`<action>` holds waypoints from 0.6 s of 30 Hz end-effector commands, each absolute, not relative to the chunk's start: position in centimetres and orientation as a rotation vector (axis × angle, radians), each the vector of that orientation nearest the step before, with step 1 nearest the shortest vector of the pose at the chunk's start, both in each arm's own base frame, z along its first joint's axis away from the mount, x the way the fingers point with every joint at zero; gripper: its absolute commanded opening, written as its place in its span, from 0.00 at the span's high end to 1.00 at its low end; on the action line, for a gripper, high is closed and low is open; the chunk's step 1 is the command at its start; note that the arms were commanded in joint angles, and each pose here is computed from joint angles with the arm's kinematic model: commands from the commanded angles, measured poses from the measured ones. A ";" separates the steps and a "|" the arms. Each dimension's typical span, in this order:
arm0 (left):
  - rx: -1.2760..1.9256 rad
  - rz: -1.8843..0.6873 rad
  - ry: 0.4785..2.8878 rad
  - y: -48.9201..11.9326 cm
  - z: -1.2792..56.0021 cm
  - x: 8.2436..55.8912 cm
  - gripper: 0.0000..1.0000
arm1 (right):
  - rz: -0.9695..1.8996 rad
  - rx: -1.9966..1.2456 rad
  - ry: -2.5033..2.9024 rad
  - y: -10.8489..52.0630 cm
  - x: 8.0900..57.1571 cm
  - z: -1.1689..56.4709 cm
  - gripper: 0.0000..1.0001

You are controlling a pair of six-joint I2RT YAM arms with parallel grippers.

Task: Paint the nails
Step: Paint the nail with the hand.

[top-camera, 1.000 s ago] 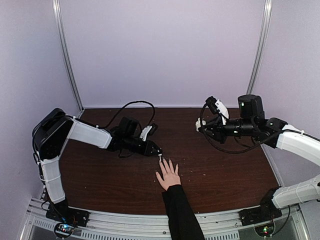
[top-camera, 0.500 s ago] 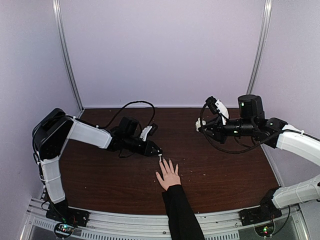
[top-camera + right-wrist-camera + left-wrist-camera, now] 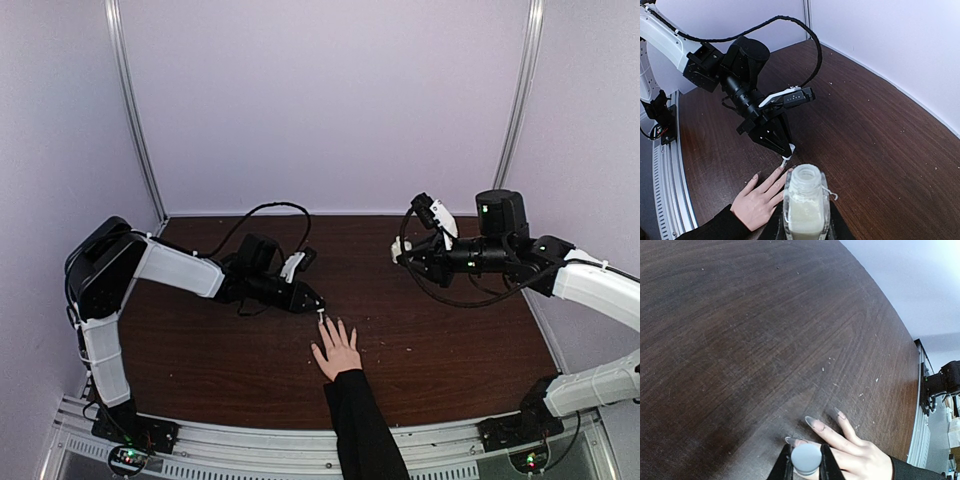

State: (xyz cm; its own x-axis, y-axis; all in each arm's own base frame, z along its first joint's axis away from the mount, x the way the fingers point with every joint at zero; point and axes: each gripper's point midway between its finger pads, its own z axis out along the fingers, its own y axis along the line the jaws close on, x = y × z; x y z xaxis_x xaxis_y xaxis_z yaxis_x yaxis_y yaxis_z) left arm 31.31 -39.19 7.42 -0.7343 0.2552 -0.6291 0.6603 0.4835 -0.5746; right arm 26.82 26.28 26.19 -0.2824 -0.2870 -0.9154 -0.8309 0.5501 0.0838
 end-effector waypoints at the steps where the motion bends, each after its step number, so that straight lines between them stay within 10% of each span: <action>1: 0.779 -1.161 2.269 -39.3 6.9 31.0 1.00 | 0.713 -0.902 1.794 26.1 27.0 27.0 1.00; 18: 0.776 -1.134 2.283 -39.0 6.5 31.1 1.00 | 0.712 -0.900 1.794 26.0 27.0 27.0 1.00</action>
